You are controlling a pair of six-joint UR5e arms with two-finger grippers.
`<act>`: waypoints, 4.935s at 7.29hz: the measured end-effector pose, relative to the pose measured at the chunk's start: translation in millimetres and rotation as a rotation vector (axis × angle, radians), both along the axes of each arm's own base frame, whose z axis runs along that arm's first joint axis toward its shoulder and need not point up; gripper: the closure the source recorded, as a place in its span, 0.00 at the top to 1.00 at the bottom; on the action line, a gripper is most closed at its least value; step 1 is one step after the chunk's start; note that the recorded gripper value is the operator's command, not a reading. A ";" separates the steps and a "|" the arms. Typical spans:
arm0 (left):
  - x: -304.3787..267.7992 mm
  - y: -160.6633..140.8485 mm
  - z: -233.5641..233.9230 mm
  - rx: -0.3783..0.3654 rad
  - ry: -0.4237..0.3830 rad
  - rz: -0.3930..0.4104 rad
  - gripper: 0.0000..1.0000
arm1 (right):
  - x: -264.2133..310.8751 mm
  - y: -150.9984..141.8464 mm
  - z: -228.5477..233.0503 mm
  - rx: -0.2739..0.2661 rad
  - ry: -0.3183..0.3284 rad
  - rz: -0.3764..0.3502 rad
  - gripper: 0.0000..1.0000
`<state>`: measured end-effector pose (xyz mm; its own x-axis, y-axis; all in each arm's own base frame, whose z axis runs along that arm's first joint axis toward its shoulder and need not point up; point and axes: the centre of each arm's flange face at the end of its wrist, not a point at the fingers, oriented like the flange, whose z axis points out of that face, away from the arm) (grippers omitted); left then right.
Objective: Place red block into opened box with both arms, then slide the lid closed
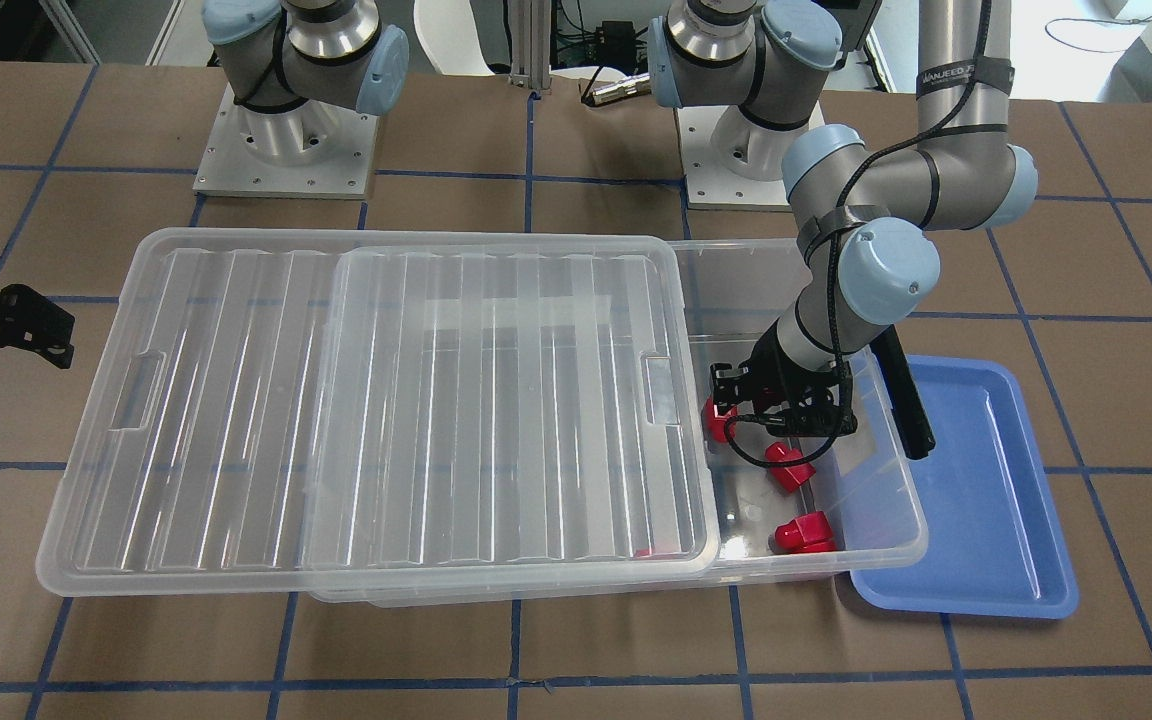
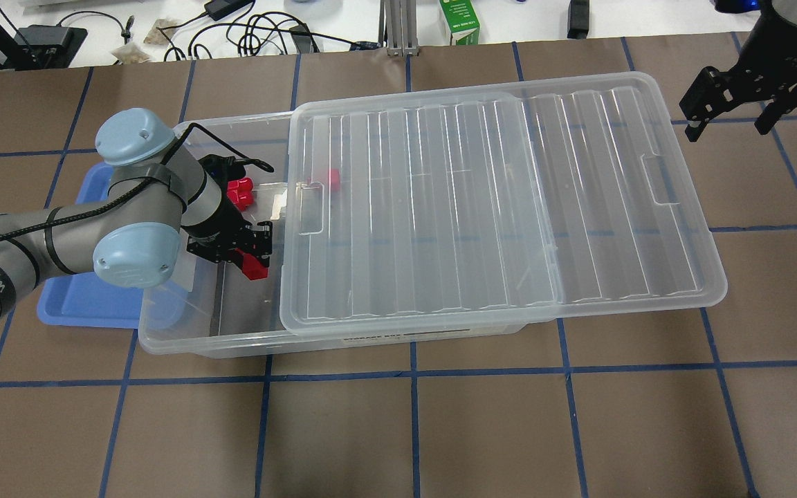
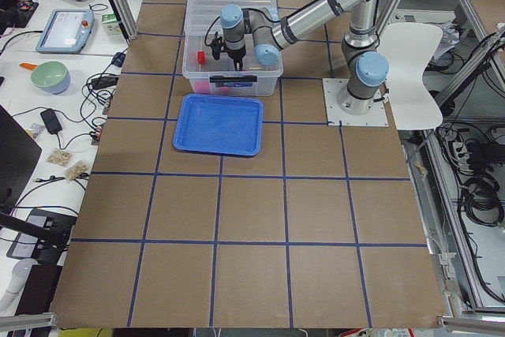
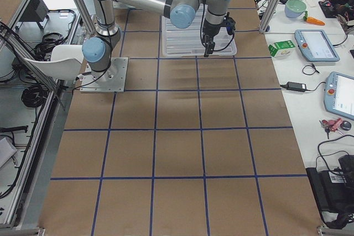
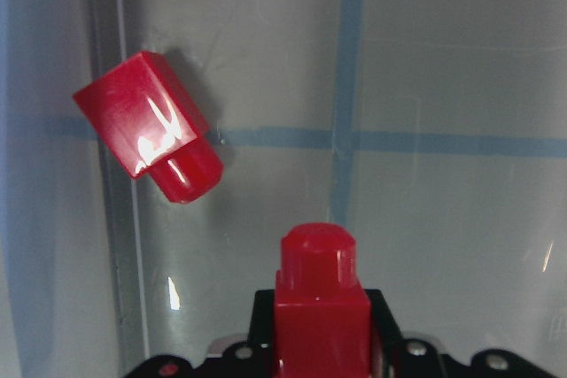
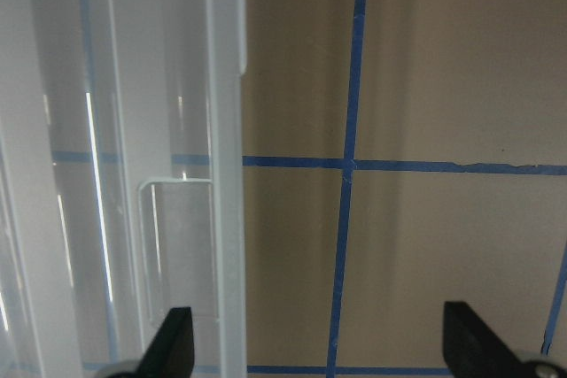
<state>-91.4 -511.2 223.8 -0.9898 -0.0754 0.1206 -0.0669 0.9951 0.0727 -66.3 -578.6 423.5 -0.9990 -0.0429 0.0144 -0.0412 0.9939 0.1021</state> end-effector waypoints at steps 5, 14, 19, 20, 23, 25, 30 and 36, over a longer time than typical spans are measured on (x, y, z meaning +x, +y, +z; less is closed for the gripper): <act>10.9 -38.8 162.7 -0.090 -0.061 0.007 1.00 | -35.6 -10.6 -42.1 0.067 -0.037 -0.010 1.00; -4.5 4.6 280.2 -0.114 -0.157 -0.038 1.00 | -3.4 -1.2 -83.9 0.141 -0.065 -0.036 1.00; 1.4 12.8 283.4 -0.117 -0.161 -0.025 1.00 | 85.9 -6.4 -83.7 0.136 -0.071 -0.134 1.00; 2.2 13.4 284.2 -0.119 -0.162 -0.023 1.00 | 100.7 -5.9 -84.6 0.139 -0.065 -0.145 1.00; 2.8 13.7 284.7 -0.120 -0.162 -0.022 1.00 | 130.7 -4.3 -87.2 0.146 -0.050 -0.170 1.00; 2.7 13.9 284.1 -0.118 -0.162 -0.022 1.00 | 140.1 -3.6 -88.1 0.148 -0.047 -0.169 1.00; 2.0 14.1 283.2 -0.117 -0.160 -0.023 1.00 | 147.1 -3.7 -87.6 0.140 -0.045 -0.164 1.00; 2.2 14.3 283.3 -0.117 -0.160 -0.022 1.00 | 147.7 9.9 -3.8 0.003 -0.035 -0.160 1.00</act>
